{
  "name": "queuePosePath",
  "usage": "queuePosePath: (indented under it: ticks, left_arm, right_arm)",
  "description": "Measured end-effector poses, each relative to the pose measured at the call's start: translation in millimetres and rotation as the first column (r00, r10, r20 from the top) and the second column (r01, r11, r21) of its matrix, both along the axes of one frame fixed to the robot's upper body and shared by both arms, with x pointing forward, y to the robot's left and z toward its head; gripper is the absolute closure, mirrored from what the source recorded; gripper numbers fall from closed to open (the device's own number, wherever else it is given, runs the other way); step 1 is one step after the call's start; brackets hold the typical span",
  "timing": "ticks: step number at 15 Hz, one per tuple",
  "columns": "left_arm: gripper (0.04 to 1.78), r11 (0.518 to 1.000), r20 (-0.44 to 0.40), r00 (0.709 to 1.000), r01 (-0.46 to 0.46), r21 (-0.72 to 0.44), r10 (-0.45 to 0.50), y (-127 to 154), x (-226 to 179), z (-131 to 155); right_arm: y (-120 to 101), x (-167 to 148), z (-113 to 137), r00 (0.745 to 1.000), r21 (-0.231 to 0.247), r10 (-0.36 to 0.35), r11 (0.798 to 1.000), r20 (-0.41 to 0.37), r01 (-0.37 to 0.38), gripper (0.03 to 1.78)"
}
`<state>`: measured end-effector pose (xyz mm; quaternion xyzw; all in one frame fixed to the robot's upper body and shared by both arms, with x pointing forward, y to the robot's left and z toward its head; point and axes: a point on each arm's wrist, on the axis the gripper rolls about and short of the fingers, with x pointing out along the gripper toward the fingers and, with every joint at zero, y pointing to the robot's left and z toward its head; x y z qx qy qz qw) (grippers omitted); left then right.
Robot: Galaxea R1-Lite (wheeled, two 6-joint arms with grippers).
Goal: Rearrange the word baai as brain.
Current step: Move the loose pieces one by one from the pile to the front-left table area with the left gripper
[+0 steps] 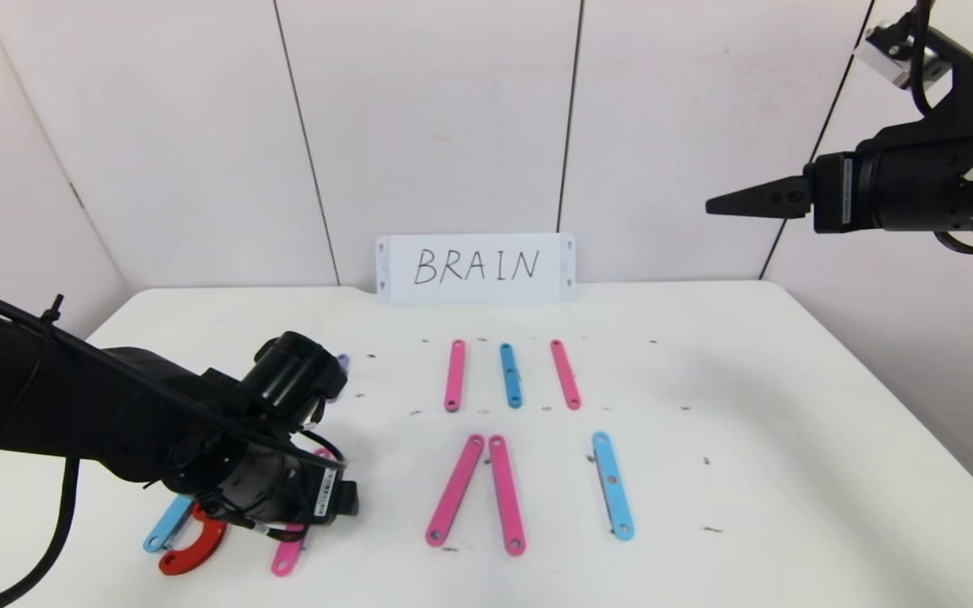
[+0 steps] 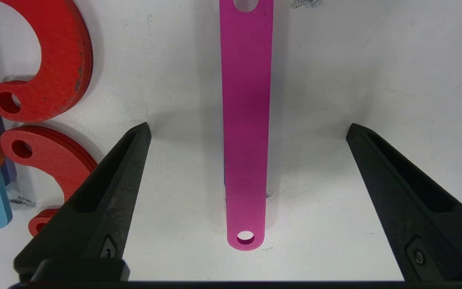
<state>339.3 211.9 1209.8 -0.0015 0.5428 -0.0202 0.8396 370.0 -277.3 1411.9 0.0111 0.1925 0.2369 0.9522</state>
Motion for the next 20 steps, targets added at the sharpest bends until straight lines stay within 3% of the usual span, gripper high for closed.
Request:
queuePosePath:
  ticks: [6,15,20]
  left_arm:
    - [0.09,1.0,0.058,0.998,-0.001,-0.021,0.002,-1,2,17]
    - [0.09,0.997,0.214,0.977,0.0,-0.079,0.016,5,5,109]
    - [0.09,0.998,0.302,0.953,-0.013,-0.056,0.029,26,21,135]
  right_arm:
    - [0,0,0,1.0,0.0,0.001,1.0,0.001,-0.001,0.07]
    - [0,0,0,1.0,0.0,0.001,1.0,0.001,-0.001,0.07]
    - [0,0,0,1.0,0.0,0.0,1.0,0.001,0.0,0.07]
